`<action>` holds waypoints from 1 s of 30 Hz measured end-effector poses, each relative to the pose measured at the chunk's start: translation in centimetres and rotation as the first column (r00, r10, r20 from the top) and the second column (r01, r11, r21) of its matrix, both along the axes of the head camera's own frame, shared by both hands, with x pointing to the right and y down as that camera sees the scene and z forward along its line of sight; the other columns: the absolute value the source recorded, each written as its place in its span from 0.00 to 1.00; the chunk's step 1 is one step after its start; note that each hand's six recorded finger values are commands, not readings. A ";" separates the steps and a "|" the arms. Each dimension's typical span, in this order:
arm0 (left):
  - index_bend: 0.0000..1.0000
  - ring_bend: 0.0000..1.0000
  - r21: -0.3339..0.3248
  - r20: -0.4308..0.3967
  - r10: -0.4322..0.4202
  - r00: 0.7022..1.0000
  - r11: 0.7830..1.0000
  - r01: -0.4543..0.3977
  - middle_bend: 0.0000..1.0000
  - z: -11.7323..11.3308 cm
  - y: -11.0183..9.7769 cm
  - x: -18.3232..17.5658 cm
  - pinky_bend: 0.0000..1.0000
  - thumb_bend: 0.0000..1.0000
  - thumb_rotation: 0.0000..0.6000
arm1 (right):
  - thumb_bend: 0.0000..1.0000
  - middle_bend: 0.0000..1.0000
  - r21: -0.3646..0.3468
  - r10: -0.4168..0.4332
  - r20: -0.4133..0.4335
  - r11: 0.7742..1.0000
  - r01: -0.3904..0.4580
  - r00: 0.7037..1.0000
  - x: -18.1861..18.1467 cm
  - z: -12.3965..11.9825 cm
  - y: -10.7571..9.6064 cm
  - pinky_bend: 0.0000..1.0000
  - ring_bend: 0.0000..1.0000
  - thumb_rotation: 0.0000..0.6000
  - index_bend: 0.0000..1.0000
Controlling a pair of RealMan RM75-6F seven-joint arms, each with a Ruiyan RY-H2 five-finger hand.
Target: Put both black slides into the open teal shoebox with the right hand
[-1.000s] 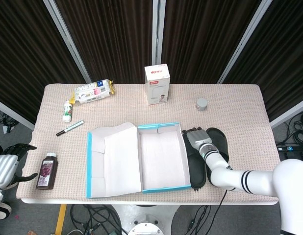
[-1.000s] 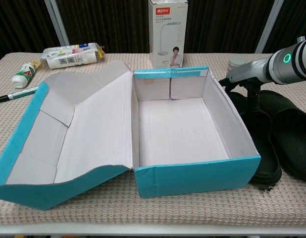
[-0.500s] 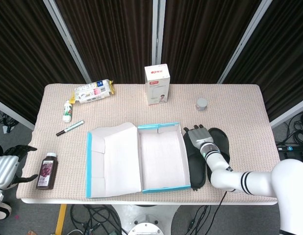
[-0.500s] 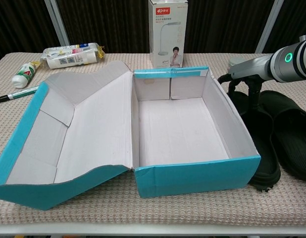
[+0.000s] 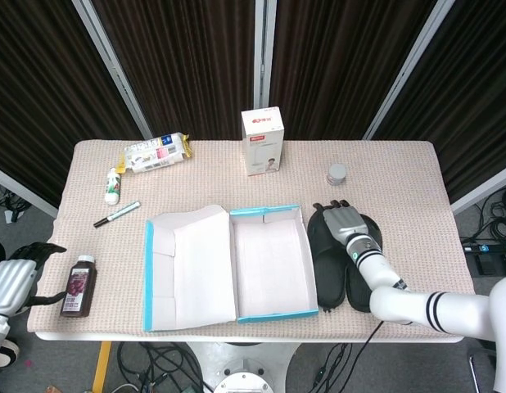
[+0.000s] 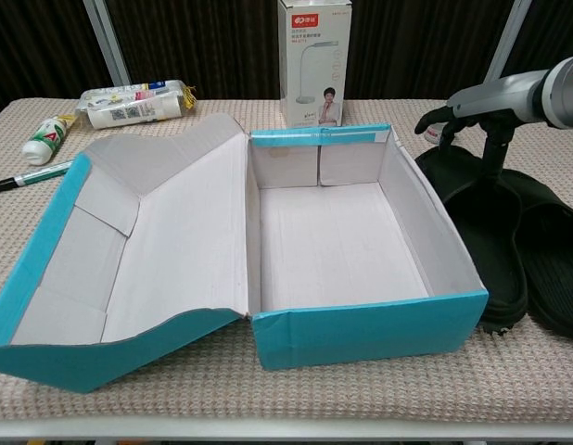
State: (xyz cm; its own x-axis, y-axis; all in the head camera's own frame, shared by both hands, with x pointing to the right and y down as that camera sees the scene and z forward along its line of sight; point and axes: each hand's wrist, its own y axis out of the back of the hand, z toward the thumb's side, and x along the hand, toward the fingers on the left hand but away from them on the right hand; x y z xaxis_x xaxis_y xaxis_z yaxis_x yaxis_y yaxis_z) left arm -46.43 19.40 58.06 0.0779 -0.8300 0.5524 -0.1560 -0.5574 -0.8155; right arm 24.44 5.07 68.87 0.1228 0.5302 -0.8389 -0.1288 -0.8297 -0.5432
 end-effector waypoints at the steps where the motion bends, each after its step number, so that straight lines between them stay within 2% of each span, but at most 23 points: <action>1: 0.26 0.16 0.001 0.000 0.002 1.000 1.000 -0.002 0.24 0.0 -0.1 0.1 0.20 0.09 1.00 | 0.12 0.40 0.007 0.009 0.009 1.000 -0.009 1.000 0.3 -0.4 -0.2 0.00 0.04 1.00 0.00; 6: 0.26 0.16 0.002 0.001 0.014 1.000 1.000 -0.014 0.24 0.0 -0.3 0.7 0.20 0.09 1.00 | 0.12 0.39 0.033 0.026 0.040 0.999 -0.027 0.999 1.5 -2.3 -1.3 0.01 0.06 1.00 0.02; 9: 0.26 0.16 0.002 0.002 0.020 1.000 1.000 -0.020 0.24 0.0 -0.4 1.0 0.20 0.09 1.00 | 0.12 0.39 0.050 0.037 0.064 0.998 -0.040 0.997 2.1 -3.7 -1.9 0.13 0.10 1.00 0.05; 15: 0.26 0.16 0.007 0.004 0.022 1.000 1.000 -0.022 0.24 -0.2 -0.6 1.3 0.20 0.09 1.00 | 0.12 0.39 0.087 0.056 0.137 0.994 -0.069 0.989 2.3 -6.5 -3.1 0.20 0.14 1.00 0.11; 24: 0.26 0.16 0.001 0.001 0.012 1.000 1.000 -0.012 0.24 -0.4 -0.5 1.2 0.20 0.09 1.00 | 0.12 0.41 0.100 0.068 0.300 0.990 -0.103 0.951 0.4 -9.3 -3.5 0.21 0.15 1.00 0.14; 30: 0.26 0.16 0.004 0.000 0.007 1.000 1.000 -0.007 0.24 -0.3 -0.6 1.1 0.20 0.09 1.00 | 0.12 0.41 0.093 0.081 0.401 0.987 -0.128 0.913 -0.8 -10.3 -3.6 0.21 0.15 1.00 0.14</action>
State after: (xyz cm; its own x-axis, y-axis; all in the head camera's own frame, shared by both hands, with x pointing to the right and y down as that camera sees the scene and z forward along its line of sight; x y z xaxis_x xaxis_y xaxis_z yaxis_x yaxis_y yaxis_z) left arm -45.32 18.82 57.77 0.0838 -0.8316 0.5490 -0.1523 -0.5552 -0.8177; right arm 23.59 1.52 58.62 0.3699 0.6474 -0.6663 0.1998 -0.7558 -0.6235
